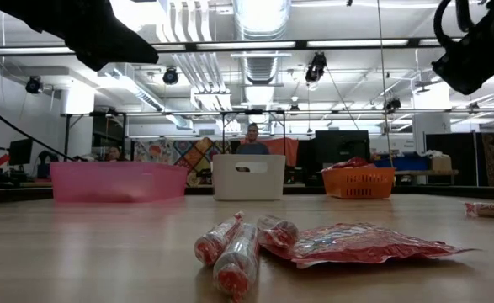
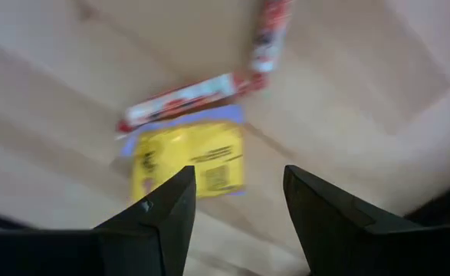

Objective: Sort candy
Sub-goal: Put the red candy into the orange bin

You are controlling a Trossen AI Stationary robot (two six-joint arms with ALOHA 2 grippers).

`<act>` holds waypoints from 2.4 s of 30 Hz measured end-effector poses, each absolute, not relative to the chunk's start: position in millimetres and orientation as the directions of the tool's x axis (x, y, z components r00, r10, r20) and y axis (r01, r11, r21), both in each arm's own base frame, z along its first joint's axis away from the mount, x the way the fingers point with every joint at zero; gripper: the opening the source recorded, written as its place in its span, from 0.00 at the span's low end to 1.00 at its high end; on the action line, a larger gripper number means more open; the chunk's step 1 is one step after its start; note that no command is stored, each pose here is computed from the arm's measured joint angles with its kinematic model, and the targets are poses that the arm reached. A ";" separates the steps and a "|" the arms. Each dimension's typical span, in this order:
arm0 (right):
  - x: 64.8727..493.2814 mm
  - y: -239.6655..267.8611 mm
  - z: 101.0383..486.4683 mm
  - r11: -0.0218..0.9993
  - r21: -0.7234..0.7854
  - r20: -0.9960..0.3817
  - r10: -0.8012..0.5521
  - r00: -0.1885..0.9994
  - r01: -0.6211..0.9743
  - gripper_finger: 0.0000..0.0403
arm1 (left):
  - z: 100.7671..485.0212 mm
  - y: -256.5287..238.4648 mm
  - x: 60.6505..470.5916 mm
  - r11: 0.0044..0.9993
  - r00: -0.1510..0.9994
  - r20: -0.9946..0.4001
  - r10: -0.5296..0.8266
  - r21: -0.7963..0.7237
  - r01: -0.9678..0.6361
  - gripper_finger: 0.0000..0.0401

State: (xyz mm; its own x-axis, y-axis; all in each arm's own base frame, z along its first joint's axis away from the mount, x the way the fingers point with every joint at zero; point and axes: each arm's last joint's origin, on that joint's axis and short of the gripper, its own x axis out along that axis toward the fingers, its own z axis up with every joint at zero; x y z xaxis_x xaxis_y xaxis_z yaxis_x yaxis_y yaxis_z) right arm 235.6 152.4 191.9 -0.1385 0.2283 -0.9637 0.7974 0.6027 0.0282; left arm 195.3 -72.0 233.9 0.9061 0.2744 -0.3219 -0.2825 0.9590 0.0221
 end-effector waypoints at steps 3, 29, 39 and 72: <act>236.9 160.1 192.3 0.592 0.073 -0.962 0.254 -0.099 0.802 0.48 | 233.7 -72.0 195.2 0.959 0.906 -0.323 0.275 0.023 -0.283 0.10; 256.0 127.5 186.1 0.809 0.091 -0.996 0.087 0.035 0.580 0.47 | 234.5 -72.2 195.6 0.945 0.909 -0.314 0.272 -0.091 -0.314 0.10; 307.0 169.9 180.7 0.990 0.103 -0.798 0.142 0.585 -0.100 0.45 | 234.3 -72.1 195.5 0.944 0.908 -0.316 0.274 -0.092 -0.316 0.10; 312.7 125.8 150.3 0.989 -0.118 -0.849 -0.054 0.526 -0.090 0.12 | 216.1 -79.8 212.0 0.942 0.895 -0.347 0.282 -0.079 -0.327 0.10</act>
